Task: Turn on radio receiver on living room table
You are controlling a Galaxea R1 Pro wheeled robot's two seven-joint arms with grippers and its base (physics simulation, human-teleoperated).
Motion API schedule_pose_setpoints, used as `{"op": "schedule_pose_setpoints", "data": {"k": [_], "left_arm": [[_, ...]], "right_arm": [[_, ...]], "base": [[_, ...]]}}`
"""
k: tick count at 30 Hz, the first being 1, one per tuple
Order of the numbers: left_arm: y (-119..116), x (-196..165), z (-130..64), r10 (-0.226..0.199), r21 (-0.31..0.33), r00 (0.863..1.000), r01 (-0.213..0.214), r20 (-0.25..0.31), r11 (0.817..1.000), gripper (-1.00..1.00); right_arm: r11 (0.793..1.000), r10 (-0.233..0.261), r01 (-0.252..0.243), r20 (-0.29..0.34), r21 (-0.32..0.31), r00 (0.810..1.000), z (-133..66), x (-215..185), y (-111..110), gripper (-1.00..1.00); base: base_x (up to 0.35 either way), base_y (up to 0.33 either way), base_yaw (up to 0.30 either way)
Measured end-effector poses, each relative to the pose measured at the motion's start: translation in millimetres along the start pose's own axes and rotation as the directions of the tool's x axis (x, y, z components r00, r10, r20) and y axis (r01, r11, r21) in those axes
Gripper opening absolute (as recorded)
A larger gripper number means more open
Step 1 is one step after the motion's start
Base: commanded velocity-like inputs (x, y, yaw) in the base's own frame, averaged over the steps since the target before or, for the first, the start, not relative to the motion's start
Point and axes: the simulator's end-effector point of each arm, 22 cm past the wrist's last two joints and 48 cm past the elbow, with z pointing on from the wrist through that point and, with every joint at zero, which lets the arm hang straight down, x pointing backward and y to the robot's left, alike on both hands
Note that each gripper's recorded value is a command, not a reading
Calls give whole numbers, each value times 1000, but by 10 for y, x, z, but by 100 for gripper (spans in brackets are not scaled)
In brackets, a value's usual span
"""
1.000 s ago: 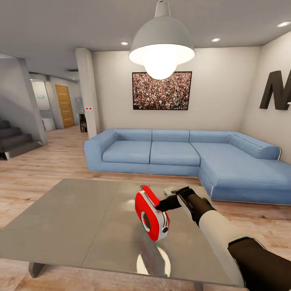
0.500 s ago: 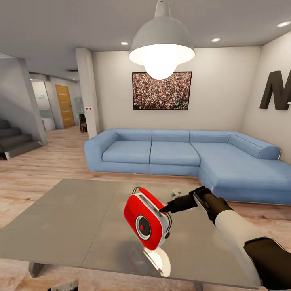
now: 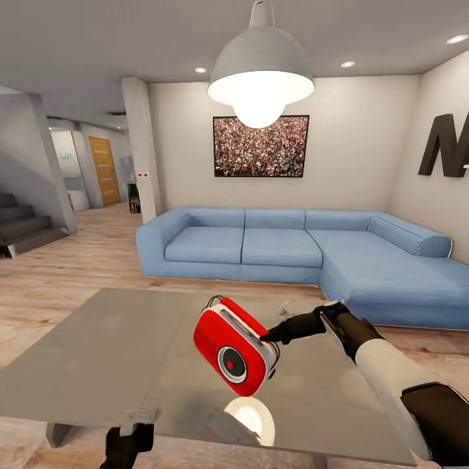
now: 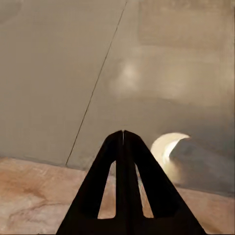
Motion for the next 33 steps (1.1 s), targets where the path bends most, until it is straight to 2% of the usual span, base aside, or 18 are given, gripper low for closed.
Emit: {"op": "schedule_pose_setpoints", "data": {"k": [2,6,7,9,10,11,12,17,20,22,25,27,28,33], "left_arm": [[-83,-153,-24,-7,13,1000,7,22,1000,-100],[-389,-288,-78,-49,45,998,47,39,998,-100],[-439,-300,-85,-44,51,998,42,41,998,-100],[-643,-366,-124,4,81,998,-9,60,997,-100],[-862,-412,-172,40,114,997,-48,72,992,-100],[-973,-426,-199,53,130,996,-62,71,990,-100],[-1126,-486,-250,59,150,996,-68,64,986,-100],[-1459,-859,-449,43,202,997,-56,68,978,-100],[-1597,-1122,-594,108,215,987,-131,118,968,-100],[-1685,-1159,-651,159,220,979,-185,130,958,-100],[-1875,-1250,-714,202,244,966,-238,163,940,-100],[-1965,-1309,-698,221,261,961,-259,167,930,-100],[-2020,-1325,-648,244,275,958,-278,149,921,-100],[-2093,-1356,-424,295,282,948,-318,120,905,-100]], "right_arm": [[1000,-1,1,0,4,1000,-1,0,-9,-100],[1000,-2,2,0,18,1000,4,-4,-38,-100],[1000,-2,2,-1,18,1000,7,-3,-34,-100],[1000,-2,2,0,8,1000,11,-7,-10,-100],[1000,-1,1,1,2,1000,11,-10,4,-100],[1000,-1,1,2,0,1000,11,-14,7,-100],[1000,-1,1,2,-1,1000,11,-13,11,-100],[1000,0,0,3,-2,1000,12,-11,12,-100],[1000,0,0,3,-2,1000,12,-11,12,-100],[1000,0,0,2,-2,1000,12,-9,11,-100],[1000,3,-3,-2,-2,1000,16,12,8,-100],[1000,4,-4,-1,-2,1000,16,11,8,-100],[1000,4,-4,-2,-2,1000,16,14,7,-100],[1000,4,-4,-2,-2,1000,17,16,7,-100]], "base": [[0,0,0],[0,0,0],[0,0,0],[0,0,0],[0,0,0],[0,0,0],[0,0,0],[0,0,0],[0,0,0],[0,0,0],[0,0,0],[0,0,0],[0,0,0],[0,0,0]]}}
